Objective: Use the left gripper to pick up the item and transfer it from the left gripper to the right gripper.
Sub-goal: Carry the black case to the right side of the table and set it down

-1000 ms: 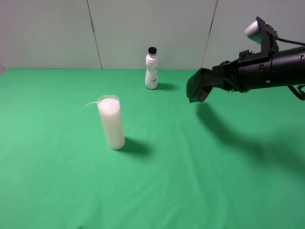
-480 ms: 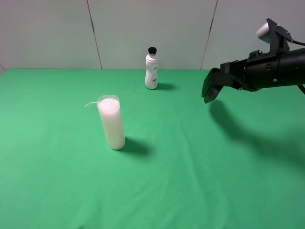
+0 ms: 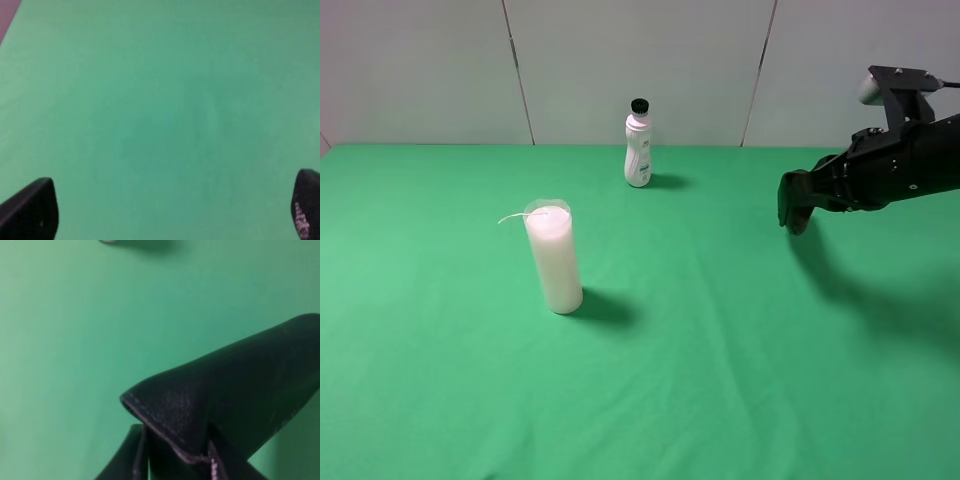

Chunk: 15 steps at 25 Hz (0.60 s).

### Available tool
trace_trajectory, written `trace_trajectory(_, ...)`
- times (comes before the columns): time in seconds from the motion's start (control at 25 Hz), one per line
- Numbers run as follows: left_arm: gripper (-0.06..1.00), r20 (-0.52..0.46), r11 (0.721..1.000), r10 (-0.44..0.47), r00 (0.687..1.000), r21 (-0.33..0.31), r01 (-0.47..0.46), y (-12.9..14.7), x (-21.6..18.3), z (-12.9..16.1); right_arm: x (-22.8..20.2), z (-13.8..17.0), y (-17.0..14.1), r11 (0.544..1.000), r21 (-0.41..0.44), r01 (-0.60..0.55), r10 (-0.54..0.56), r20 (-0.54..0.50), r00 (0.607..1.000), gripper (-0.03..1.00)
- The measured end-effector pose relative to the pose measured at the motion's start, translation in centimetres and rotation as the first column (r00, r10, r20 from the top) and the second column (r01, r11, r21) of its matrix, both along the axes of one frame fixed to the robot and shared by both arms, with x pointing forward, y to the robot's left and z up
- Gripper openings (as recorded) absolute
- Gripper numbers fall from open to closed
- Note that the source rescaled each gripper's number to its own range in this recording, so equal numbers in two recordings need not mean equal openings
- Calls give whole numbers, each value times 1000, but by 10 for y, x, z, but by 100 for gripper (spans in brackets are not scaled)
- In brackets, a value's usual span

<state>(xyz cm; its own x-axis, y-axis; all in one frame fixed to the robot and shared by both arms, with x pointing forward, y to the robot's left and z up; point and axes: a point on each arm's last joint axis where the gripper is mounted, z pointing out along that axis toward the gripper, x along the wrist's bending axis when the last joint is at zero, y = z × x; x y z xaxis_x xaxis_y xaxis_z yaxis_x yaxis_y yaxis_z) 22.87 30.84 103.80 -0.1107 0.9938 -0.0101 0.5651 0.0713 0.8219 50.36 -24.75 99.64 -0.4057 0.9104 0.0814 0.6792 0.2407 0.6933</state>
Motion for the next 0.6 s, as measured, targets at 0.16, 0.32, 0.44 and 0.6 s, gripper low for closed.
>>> trace_trajectory(0.16, 86, 0, 1000, 0, 1000, 0, 0, 0, 0, 0, -3, -4, 1, 991, -118, -56, 57, 5, 998, 1)
trace_trajectory(0.32, 86, 0, 1000, 0, 1000, 0, 0, 0, 0, 0, -7, -7, 16, 965, -218, -147, 152, 3, 988, 1)
trace_trajectory(0.44, 86, 0, 1000, 0, 1000, 0, 0, 0, 0, 0, -11, -8, 27, 936, -288, -205, 215, 5, 977, 1)
trace_trajectory(0.6, 86, 0, 1000, 0, 1000, 0, 0, 0, 0, 0, -14, -10, 35, 898, -365, -246, 264, -1, 964, 1)
